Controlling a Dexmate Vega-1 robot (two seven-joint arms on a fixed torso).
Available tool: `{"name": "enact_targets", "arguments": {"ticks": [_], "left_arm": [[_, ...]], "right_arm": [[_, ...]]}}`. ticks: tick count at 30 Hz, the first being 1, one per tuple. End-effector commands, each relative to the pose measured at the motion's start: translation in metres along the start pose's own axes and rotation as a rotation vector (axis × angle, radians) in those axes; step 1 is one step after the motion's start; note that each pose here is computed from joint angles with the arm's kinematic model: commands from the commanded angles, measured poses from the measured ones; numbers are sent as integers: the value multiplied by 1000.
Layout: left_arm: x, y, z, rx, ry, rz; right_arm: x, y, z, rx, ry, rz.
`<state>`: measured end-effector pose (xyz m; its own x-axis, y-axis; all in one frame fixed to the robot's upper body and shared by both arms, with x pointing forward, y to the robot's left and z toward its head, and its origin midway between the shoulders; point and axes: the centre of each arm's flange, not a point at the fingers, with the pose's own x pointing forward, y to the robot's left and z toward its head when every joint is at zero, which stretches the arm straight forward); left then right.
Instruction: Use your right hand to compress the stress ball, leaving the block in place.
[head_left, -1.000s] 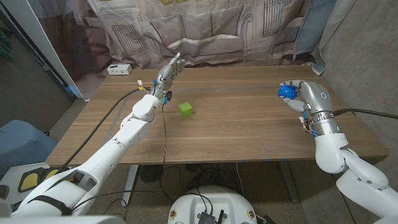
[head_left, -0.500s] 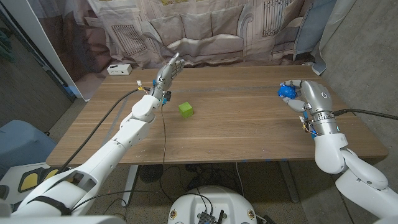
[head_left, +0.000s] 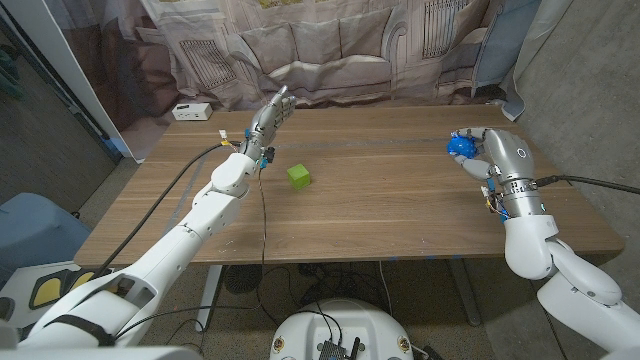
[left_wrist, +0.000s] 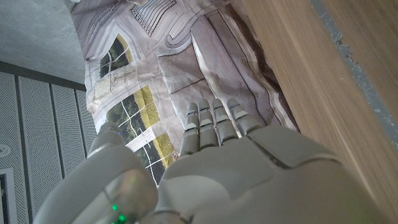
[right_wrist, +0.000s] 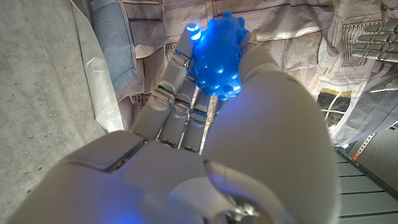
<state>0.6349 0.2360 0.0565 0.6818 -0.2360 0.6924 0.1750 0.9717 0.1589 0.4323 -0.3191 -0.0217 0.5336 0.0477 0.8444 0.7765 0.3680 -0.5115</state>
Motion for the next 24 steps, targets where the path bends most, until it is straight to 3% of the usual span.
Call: {"name": "enact_targets", "arguments": {"ticks": [1,24], "left_arm": [[0,0,-2,-5,2,2],[2,-4,-2,-2,8,-3]], "right_arm": [[0,-1,0,0,0,-6],[-1,-2,-2,-25,10,-6]]}}
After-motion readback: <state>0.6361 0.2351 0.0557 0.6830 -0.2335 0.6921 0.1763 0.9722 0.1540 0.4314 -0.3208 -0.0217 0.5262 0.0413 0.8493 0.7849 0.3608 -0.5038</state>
